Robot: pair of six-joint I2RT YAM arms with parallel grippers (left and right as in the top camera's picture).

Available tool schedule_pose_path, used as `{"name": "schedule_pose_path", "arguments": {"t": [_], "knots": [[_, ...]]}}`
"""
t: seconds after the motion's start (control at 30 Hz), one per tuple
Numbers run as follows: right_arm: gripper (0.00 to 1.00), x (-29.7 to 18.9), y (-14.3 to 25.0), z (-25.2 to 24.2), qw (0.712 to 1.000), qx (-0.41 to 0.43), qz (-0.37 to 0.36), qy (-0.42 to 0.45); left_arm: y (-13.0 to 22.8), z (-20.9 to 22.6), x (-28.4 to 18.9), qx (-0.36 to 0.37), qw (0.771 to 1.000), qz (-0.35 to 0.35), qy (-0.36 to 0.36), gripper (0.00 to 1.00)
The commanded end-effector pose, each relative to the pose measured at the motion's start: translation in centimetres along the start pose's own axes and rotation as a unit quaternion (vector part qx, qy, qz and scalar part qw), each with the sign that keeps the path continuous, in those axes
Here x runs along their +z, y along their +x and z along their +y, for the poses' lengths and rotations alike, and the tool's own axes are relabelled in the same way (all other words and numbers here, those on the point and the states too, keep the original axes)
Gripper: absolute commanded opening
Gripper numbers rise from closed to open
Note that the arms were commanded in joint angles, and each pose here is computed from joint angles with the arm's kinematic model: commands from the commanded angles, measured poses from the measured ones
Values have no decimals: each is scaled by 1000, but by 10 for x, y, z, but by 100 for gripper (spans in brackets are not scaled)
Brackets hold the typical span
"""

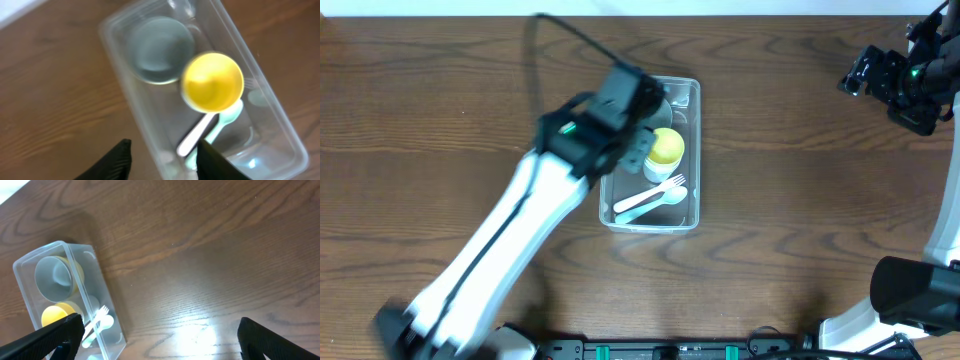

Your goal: Pack container

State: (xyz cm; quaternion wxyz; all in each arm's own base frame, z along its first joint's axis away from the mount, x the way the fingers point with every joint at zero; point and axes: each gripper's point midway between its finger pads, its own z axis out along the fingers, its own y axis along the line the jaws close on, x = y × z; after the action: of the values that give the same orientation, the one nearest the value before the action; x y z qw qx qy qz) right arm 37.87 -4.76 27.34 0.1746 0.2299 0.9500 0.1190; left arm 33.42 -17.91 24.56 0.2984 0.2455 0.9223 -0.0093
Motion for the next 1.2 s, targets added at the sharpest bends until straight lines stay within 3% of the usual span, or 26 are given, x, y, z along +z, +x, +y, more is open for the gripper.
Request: {"name": "schedule_pose_path", "arguments": {"t": [0.0, 0.07, 0.1, 0.13, 0.3, 0.47, 1.17], "knots": [[99, 1, 0, -2, 1000, 10, 3, 0, 8, 54, -69, -89, 990, -60, -92, 57], [99, 1, 0, -2, 1000, 10, 3, 0, 24, 75, -95, -130, 982, -67, -117, 65], [99, 1, 0, -2, 1000, 10, 3, 0, 34, 85, -106, -148, 978, -69, -126, 78], [99, 1, 0, -2, 1000, 10, 3, 0, 45, 95, -117, -171, 973, -70, -137, 98], [99, 1, 0, -2, 1000, 10, 3, 0, 92, 132, -154, -257, 946, -60, -189, 98], [99, 1, 0, -2, 1000, 10, 3, 0, 119, 147, -170, -294, 929, -48, -220, 98], [99, 1, 0, -2, 1000, 10, 3, 0, 123, 150, -170, -300, 926, -40, -226, 98]]}}
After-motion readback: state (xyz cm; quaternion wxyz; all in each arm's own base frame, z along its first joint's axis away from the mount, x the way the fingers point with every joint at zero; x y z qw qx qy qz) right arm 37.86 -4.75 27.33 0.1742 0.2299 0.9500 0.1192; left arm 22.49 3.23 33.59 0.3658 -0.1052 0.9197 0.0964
